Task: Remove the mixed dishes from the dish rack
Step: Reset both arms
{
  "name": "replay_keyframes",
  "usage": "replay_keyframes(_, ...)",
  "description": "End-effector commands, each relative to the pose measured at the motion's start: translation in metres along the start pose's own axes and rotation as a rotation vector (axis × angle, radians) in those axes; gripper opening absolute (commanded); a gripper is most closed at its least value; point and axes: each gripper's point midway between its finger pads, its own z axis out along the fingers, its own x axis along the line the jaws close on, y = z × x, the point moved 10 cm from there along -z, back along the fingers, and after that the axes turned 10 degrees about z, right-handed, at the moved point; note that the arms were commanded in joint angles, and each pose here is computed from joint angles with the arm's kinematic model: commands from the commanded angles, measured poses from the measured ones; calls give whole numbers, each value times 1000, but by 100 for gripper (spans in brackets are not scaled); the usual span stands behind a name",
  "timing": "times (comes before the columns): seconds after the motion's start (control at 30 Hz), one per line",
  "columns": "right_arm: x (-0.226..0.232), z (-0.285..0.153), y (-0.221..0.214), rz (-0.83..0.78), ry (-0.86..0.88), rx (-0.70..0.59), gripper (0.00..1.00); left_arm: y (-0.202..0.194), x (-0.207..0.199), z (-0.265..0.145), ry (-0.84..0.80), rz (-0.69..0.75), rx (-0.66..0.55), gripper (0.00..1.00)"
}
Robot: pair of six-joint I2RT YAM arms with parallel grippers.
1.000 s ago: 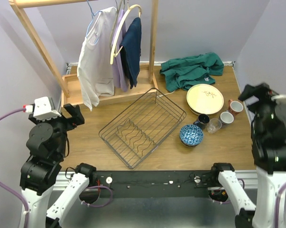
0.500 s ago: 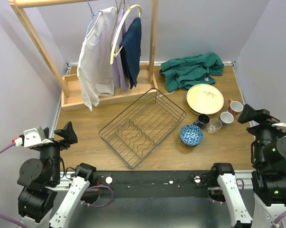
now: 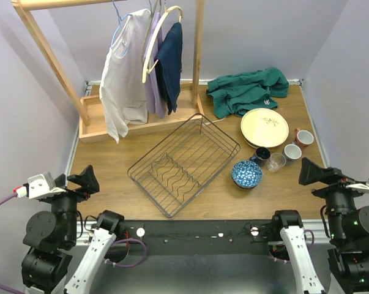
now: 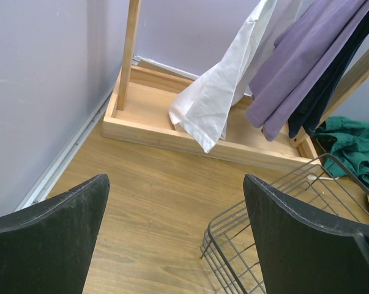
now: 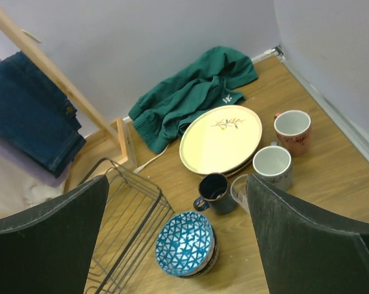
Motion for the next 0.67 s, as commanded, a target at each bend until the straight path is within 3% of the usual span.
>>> replay_keyframes(0.0, -5, -10, -14, 28, 19, 80, 100, -2, 1, -1, 4, -5, 7, 99)
replay_keyframes(0.63, -9, -6, -22, 28, -4, 116, 100, -3, -2, 4, -5, 9, 17, 99)
